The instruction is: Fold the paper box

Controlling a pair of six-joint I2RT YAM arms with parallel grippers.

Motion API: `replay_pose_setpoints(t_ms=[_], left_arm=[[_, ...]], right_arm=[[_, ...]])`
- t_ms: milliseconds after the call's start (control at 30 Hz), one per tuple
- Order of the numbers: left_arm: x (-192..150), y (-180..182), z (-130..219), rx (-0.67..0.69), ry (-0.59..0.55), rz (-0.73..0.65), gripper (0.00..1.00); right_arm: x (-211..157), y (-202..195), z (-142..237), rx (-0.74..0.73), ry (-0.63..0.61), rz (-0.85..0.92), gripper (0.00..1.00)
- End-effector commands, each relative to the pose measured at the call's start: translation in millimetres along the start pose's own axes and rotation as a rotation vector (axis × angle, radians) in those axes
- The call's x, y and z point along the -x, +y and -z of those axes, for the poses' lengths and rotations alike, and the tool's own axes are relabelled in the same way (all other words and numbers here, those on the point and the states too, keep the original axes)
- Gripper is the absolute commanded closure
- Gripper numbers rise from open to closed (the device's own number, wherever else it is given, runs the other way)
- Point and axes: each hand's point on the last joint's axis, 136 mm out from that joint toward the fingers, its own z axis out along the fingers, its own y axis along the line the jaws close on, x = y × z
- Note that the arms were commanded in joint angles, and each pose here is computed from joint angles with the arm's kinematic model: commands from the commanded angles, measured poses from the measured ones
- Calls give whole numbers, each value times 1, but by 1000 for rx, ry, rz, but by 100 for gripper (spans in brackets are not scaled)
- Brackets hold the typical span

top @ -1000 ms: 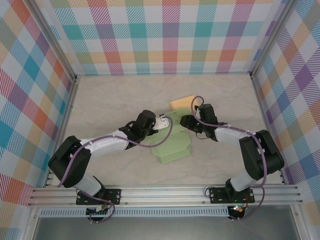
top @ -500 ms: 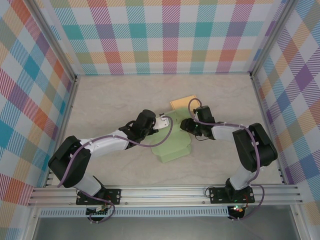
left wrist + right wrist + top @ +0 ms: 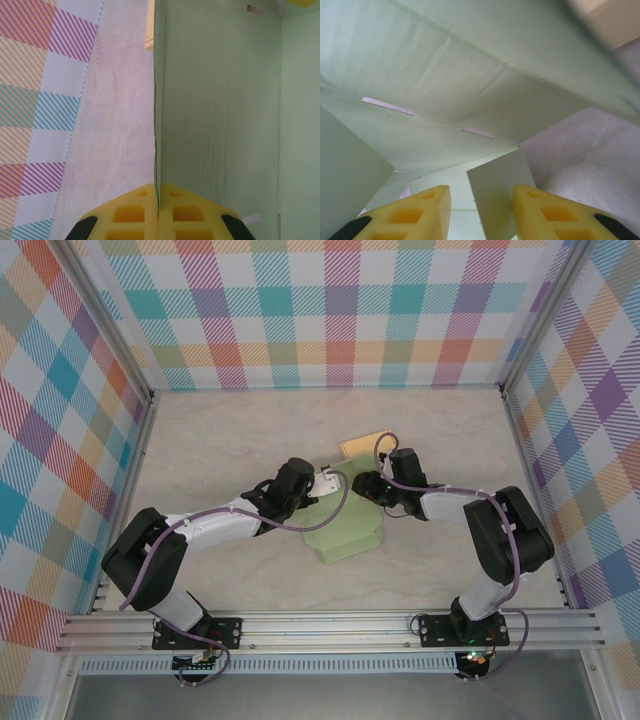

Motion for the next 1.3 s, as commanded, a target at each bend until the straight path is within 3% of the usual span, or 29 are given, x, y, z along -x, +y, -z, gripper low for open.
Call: replay_pose_setpoints(t_ms=[0,133,300,633,833,1033,1267], left_arm=[[20,3,0,16,-46,-3,100],[19,0,-2,21,-33,-30,100],[21,-4,-4,39,-28,-68,100],[16,-4,-8,147,7,-173,100],[25,-11,-7,169,-2,-229,100],[29,-22,-7,187,11,-299,100],[32,-36,-15,214,31,-379,100]], right_arm=[[4,14,-10,56,3,7,65],[-3,8,-18,54,24,-11,68],[-4,6,-9,26,31,-4,64],[11,-17,76,-80,-67,-9,55],[40,-33,118,-148,-172,-13,50],[87,-52,125,-95,-199,-47,55],[122,-77,89,-139,-134,-8,69]])
